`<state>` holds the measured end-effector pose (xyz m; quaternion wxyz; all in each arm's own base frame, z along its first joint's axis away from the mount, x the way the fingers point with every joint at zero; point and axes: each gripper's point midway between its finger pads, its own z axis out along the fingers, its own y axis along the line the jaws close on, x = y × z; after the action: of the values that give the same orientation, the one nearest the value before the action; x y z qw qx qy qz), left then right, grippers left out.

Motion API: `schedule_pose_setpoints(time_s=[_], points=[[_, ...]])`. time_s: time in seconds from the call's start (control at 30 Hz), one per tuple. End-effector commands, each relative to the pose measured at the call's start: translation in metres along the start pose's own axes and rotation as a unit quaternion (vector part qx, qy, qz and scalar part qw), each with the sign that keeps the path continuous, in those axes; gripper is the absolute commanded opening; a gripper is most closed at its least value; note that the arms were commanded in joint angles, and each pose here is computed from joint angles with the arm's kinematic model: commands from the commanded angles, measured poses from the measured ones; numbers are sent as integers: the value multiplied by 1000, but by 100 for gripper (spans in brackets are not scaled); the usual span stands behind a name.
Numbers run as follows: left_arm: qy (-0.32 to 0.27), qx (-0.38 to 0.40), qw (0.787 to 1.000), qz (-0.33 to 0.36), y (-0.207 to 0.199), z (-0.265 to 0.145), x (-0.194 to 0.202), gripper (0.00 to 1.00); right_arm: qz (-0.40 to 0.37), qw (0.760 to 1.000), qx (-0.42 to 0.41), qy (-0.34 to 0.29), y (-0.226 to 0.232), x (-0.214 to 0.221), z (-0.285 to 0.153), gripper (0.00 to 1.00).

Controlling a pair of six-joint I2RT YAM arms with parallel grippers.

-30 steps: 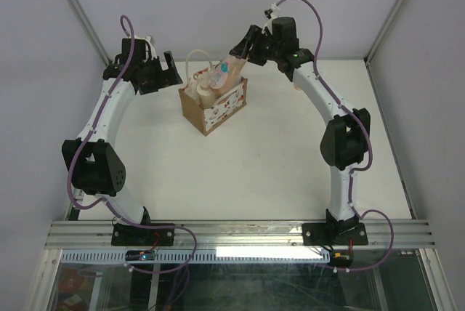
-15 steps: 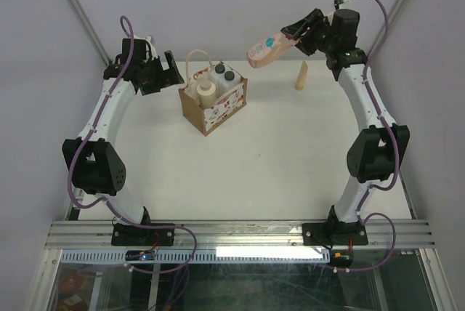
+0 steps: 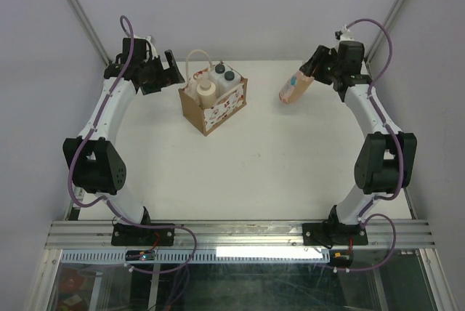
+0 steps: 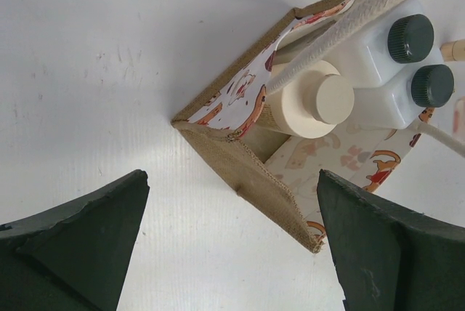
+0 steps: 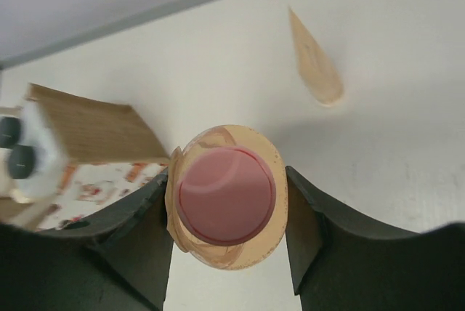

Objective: Take the personal care products out of the canvas bag

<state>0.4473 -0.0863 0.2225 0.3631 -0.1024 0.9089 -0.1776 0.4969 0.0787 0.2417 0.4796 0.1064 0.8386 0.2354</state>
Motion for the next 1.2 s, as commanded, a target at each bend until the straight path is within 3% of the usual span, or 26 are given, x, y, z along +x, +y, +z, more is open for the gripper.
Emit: schedule_pose_setpoints(time_s=[0.0,0.23,0.67,0.7,0.73,0.77,1.0,1.17], points=[[-44,24,999,6,-12,-13,-28,99,-130,980,-1,-153,12,-70,-24,0],[-43,26,999,5,-13,-12,-28,99,-248,954,23,-164,-13,-63,3,0],[-48,23,999,9,-13,-14,-32,99,-258,953,-7,-157,3,-34,38,0],[-47,24,999,9,-13,-13,-32,99,-252,953,28,-166,-9,-39,38,0],[-47,24,999,9,-13,-13,-32,99,-320,929,76,-169,-27,-45,36,0],[-46,25,999,9,-13,-12,-31,99,-328,925,85,-169,-31,-44,36,0],[-47,23,999,10,-12,-13,-31,99,-349,915,112,-172,-38,-51,30,0],[-46,22,999,9,-12,-12,-30,99,-350,920,105,-143,-43,-33,39,0]])
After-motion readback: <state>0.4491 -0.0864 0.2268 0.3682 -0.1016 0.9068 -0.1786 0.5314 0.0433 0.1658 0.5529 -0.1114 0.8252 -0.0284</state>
